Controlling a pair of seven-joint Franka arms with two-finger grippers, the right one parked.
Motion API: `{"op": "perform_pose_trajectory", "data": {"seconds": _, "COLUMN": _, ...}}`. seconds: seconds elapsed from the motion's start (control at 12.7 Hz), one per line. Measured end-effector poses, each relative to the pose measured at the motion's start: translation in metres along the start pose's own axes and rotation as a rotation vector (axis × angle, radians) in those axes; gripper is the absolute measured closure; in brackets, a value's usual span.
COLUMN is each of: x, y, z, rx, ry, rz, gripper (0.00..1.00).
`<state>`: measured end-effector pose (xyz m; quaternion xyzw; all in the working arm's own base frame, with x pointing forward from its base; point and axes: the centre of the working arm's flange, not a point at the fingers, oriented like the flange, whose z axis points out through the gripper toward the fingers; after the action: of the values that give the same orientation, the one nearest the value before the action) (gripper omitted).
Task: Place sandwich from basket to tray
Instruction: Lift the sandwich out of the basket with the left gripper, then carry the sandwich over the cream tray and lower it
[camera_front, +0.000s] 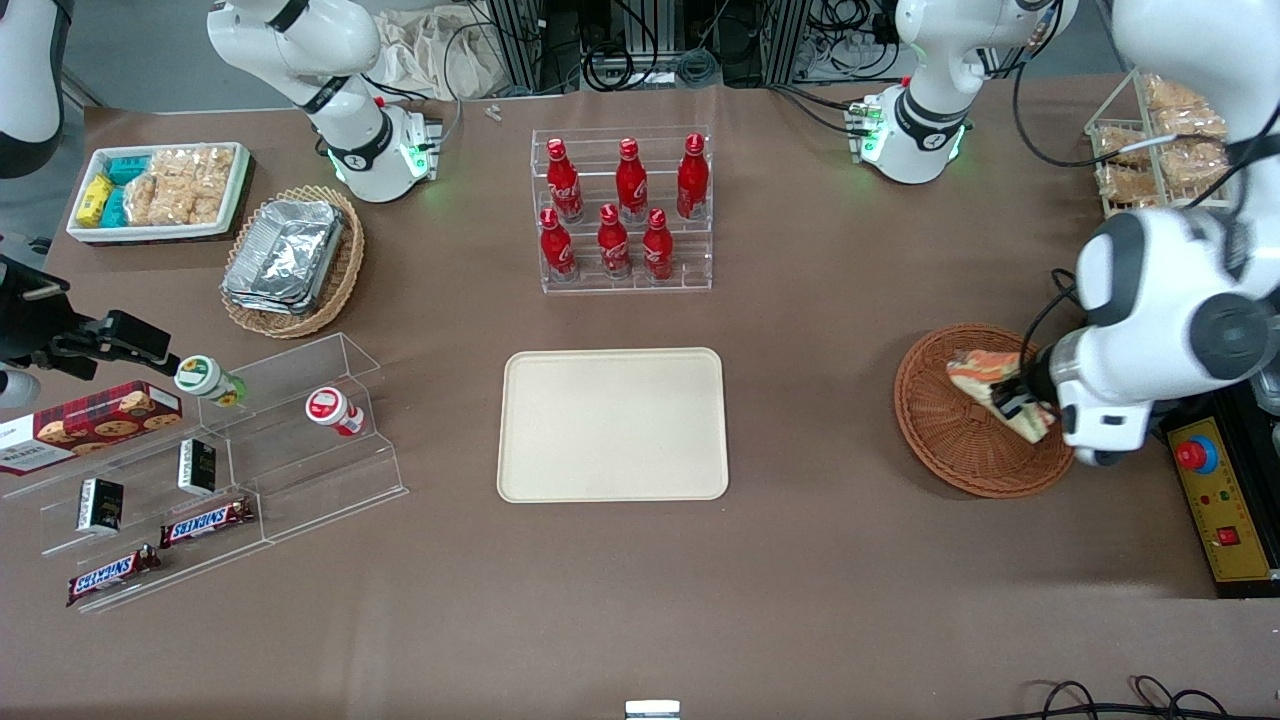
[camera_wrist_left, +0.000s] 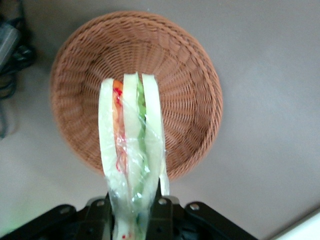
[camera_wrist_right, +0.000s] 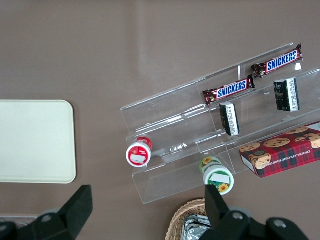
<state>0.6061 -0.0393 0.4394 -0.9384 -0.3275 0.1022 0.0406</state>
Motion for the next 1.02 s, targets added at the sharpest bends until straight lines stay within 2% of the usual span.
{"op": "perform_pose_trajectory", "data": {"seconds": 0.16, "x": -0.016, "y": -0.001, "z": -0.061, "rx": -0.003, "ry": 0.005, "rz": 0.023, "gripper": 0.84}}
{"op": "perform_pose_trajectory", "data": {"seconds": 0.31, "x": -0.035, "y": 0.010, "z": -0.085, "rx": -0.009, "ry": 0.011, "rz": 0.103, "gripper": 0.84}}
{"op": "perform_pose_trajectory", "data": {"seconds": 0.71, "x": -0.133, "y": 0.088, "z": -0.084, "rx": -0.006, "ry": 0.003, "rz": 0.403, "gripper": 0.85}}
{"op": "perform_pose_trajectory", "data": {"seconds": 1.02, "x": -0.226, "y": 0.165, "z": -0.056, "rx": -0.040, "ry": 0.015, "rz": 0.615, "gripper": 0.85}}
